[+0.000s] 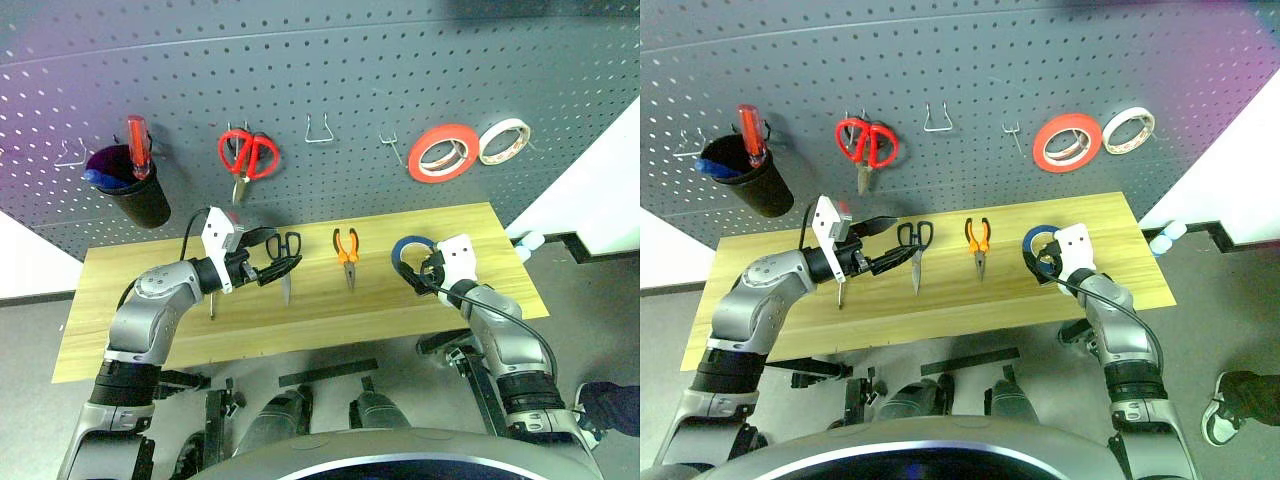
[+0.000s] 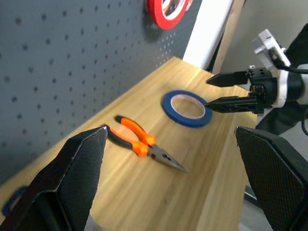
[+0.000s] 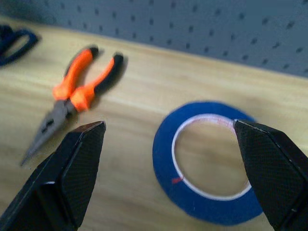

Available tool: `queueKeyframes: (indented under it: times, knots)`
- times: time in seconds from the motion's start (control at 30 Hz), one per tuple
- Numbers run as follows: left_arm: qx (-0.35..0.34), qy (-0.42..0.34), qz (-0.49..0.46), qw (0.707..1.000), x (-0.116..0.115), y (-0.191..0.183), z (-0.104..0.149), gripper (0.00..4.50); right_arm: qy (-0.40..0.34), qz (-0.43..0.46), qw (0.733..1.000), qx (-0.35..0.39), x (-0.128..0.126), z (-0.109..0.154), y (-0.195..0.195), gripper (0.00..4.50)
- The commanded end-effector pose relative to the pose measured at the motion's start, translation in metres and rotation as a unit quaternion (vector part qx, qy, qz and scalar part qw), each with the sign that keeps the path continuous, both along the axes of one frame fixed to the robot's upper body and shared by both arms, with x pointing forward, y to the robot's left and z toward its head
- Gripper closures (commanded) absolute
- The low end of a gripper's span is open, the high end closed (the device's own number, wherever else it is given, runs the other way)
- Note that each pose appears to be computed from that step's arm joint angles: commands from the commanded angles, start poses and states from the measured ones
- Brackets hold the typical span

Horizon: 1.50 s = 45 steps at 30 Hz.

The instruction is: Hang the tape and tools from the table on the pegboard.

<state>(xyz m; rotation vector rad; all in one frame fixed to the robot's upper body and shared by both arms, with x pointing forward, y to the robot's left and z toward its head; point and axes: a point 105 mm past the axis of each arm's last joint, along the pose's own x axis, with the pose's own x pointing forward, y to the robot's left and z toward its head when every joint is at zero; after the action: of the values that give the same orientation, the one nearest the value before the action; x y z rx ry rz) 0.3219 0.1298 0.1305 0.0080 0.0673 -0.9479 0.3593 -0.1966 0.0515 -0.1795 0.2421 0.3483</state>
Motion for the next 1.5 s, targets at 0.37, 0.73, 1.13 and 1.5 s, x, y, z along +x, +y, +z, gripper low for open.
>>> queueKeyframes:
  times: [0.37,0.73,1.13,1.5]
  knots:
    - [-0.012,-0.011,0.008,1.000,-0.010,-0.001,0.014,0.05,0.019,0.007,0.999,-0.039,0.018,-0.001,-0.005,0.00]
    - [-0.008,-0.003,0.014,1.000,-0.016,0.002,0.011,0.05,0.030,0.014,0.998,-0.052,0.025,-0.003,-0.004,0.00]
    - [-0.007,0.002,0.018,1.000,-0.018,0.002,0.010,0.05,0.051,0.015,0.997,-0.063,0.024,-0.012,-0.005,0.00]
    - [-0.014,0.005,0.023,1.000,-0.018,0.001,0.012,0.00,0.073,0.020,0.996,-0.056,0.024,-0.018,-0.007,2.72]
